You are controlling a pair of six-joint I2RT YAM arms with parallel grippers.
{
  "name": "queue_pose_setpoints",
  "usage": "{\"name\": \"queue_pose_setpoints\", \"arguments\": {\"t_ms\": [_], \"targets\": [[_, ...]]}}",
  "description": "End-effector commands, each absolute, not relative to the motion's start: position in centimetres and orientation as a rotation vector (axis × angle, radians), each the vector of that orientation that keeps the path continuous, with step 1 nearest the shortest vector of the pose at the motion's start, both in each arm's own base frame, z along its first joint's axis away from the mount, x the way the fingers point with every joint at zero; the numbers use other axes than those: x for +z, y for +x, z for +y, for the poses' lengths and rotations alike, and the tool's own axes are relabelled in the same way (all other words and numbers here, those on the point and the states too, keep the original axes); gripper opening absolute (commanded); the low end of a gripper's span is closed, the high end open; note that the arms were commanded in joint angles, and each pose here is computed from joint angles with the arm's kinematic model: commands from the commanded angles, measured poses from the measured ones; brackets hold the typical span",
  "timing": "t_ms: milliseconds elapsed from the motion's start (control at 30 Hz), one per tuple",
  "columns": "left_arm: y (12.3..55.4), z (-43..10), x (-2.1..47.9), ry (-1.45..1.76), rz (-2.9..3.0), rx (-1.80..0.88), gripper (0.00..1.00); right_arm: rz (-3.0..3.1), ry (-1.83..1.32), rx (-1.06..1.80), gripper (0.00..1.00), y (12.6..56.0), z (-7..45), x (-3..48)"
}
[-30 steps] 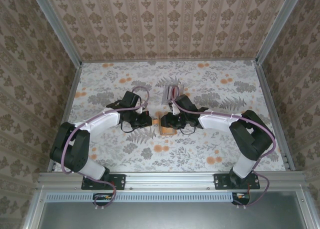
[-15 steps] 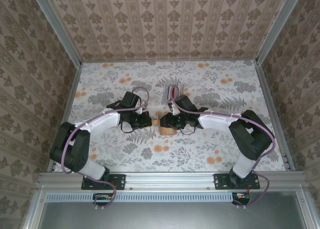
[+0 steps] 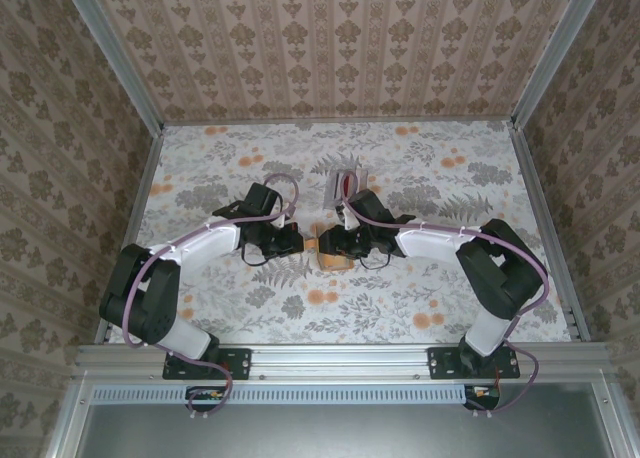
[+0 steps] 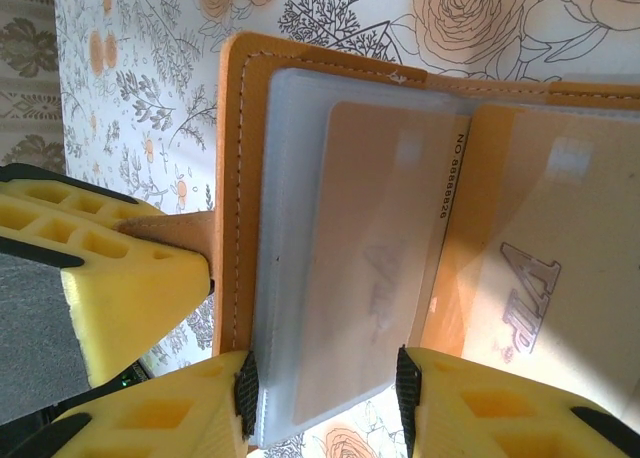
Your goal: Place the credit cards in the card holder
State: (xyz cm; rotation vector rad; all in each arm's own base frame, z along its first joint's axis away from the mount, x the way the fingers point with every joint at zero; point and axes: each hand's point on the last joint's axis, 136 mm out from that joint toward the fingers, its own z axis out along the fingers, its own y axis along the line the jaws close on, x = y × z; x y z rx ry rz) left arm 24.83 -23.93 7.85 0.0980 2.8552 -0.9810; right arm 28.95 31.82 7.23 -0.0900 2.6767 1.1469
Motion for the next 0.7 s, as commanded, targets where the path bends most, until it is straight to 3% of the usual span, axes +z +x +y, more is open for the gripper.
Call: {"name": "queue_pose_setpoints", "arguments": {"t_ms": [0,300,667], "targets": [[25.0,-24.0,7.7,0.117,2.854,-0.986,0.0,2.689,-0.101,1.156,0.44,29.1,32.2,7.0],[24.9,-23.9,7.6,0.12,2.861,-0.98,0.0,2.737,-0.07,1.08,0.41,28.9,31.3,5.4],[24.8,-22.5,6.3,0.087,2.886,-0.915,0.0,2.728,-0.126,1.006,0.42,29.0,30.6,7.1]]}}
